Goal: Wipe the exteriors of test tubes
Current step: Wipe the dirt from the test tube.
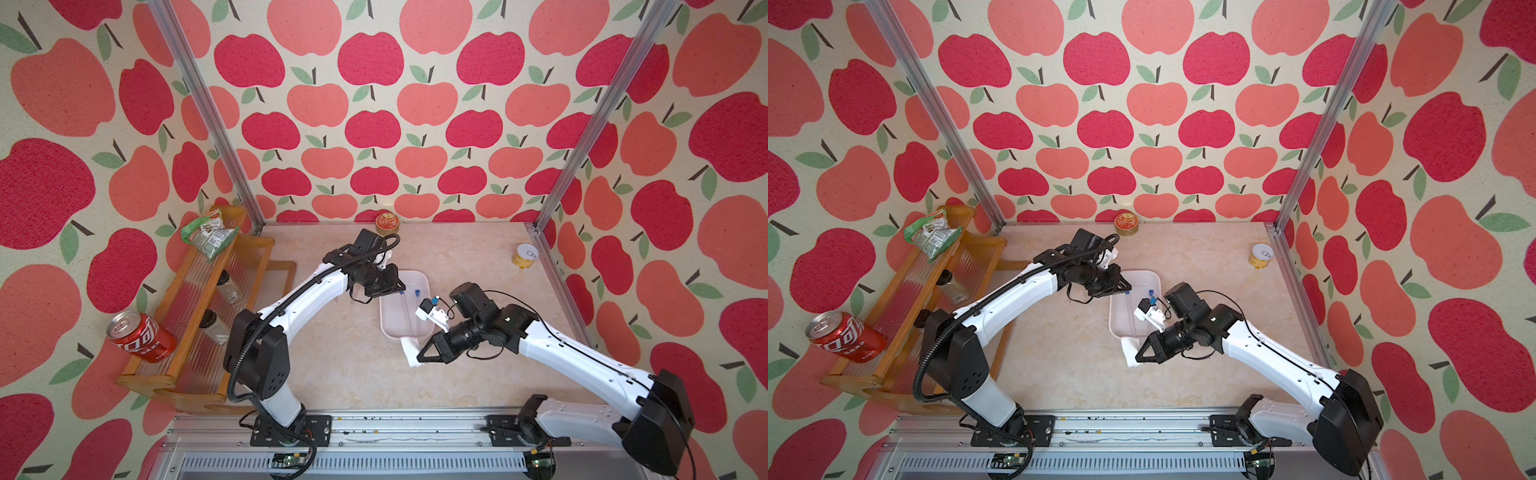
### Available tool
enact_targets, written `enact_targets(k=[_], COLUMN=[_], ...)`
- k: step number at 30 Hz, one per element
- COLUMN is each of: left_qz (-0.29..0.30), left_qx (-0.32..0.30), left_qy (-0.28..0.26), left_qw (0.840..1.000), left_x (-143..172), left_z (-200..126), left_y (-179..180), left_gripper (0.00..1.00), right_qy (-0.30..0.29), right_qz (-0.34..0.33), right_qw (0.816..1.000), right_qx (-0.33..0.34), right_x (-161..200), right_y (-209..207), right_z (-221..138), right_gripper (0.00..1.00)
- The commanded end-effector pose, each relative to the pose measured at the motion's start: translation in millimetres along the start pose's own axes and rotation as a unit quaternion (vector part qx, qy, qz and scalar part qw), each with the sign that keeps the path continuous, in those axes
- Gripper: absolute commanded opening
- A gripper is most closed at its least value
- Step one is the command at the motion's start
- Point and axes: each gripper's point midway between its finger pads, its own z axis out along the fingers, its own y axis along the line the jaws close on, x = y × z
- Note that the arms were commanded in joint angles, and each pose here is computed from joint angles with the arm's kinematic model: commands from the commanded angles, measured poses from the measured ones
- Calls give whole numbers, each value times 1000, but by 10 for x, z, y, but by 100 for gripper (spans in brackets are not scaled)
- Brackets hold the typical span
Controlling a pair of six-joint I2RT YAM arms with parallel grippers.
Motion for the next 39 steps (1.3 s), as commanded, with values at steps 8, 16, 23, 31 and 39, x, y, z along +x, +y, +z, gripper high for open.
enact_targets(k=[8,16,23,31,39], left_qz=[1,1,5,6,9], left_qx=[8,14,24,26,27], left_qy=[0,2,5,8,14], left_qw=[1000,1000,1000,1000,999], left_x=[-9,21,63,156,217], left_z=[11,25,67,88,119], left_y=[-52,-53,-66,-16,-18], left_gripper=[5,5,5,5,5], right_qy=[4,-2,10,3,-6], right_qz=[3,27,32,31,37], right_qw=[997,994,990,989,988], right_qx=[75,107,136,145,150], right_x=[-167,-345,-489,-703,-881], right_y=[-342,-570,-722,-826,-950], right_z=[-5,-84,-98,-113,-91], right_gripper=[0,0,0,0,0])
